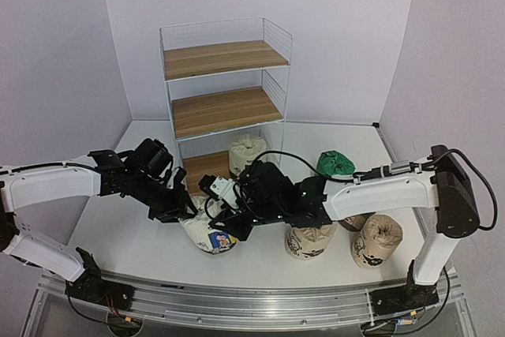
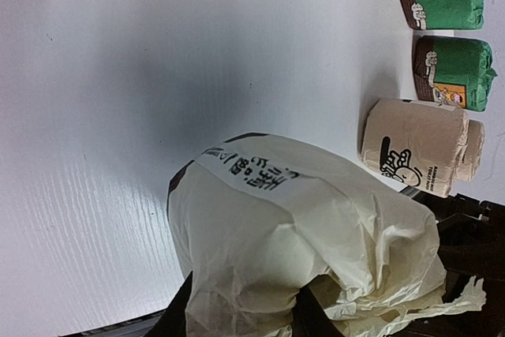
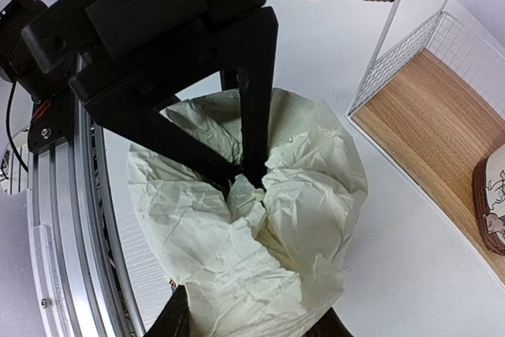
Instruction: Place and organize the paper towels onto the shelf
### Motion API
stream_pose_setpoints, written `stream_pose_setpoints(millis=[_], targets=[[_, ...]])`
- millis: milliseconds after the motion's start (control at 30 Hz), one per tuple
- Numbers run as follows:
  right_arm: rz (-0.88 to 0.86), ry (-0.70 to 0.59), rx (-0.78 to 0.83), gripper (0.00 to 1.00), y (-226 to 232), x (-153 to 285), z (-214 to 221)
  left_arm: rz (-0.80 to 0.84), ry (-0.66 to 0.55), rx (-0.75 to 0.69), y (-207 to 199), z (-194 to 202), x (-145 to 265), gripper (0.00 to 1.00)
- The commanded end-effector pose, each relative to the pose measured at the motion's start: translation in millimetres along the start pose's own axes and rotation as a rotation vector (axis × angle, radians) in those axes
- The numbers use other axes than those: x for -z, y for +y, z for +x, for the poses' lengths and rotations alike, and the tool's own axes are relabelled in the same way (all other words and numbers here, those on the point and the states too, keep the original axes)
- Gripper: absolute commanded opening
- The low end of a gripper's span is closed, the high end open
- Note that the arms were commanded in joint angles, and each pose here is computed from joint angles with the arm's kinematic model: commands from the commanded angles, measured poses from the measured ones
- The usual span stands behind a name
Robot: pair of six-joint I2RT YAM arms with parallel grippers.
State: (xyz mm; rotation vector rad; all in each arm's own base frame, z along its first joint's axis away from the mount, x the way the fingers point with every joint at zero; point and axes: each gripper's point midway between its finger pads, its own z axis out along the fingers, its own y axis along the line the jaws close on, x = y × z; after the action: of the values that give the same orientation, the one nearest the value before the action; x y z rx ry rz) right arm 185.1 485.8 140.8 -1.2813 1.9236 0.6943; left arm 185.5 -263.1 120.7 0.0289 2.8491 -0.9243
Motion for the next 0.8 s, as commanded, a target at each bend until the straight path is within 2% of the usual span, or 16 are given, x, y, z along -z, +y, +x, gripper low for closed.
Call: stream_pose_setpoints(millis=[0,33,367,467,533,767], targets=[[-0.007,-0.046,-0.013,0.05,2,-2,-17,0.218,-0.085,-0.106,-62,-17,33,0.29],[-0.004,-0.046,-0.013,0.0,2,-2,-17,0.219,-0.087,-0.107,-63,-17,33,0.31],[0.148,-0.079,-0.065,0.0,-25,4,-20,0.17,-0.189,-0.105,-63,-31,59,0.75],[0.203,-0.088,-0.076,0.0,-35,4,-20,0.142,-0.231,-0.097,-61,-35,72,0.95],[0.246,-0.1,-0.087,0.0,-42,5,-21,0.106,-0.269,-0.088,-56,-38,82,0.99],[0.408,-0.232,-0.133,0.0,-70,7,-43,-0.052,-0.458,0.014,-25,-54,127,1.0]])
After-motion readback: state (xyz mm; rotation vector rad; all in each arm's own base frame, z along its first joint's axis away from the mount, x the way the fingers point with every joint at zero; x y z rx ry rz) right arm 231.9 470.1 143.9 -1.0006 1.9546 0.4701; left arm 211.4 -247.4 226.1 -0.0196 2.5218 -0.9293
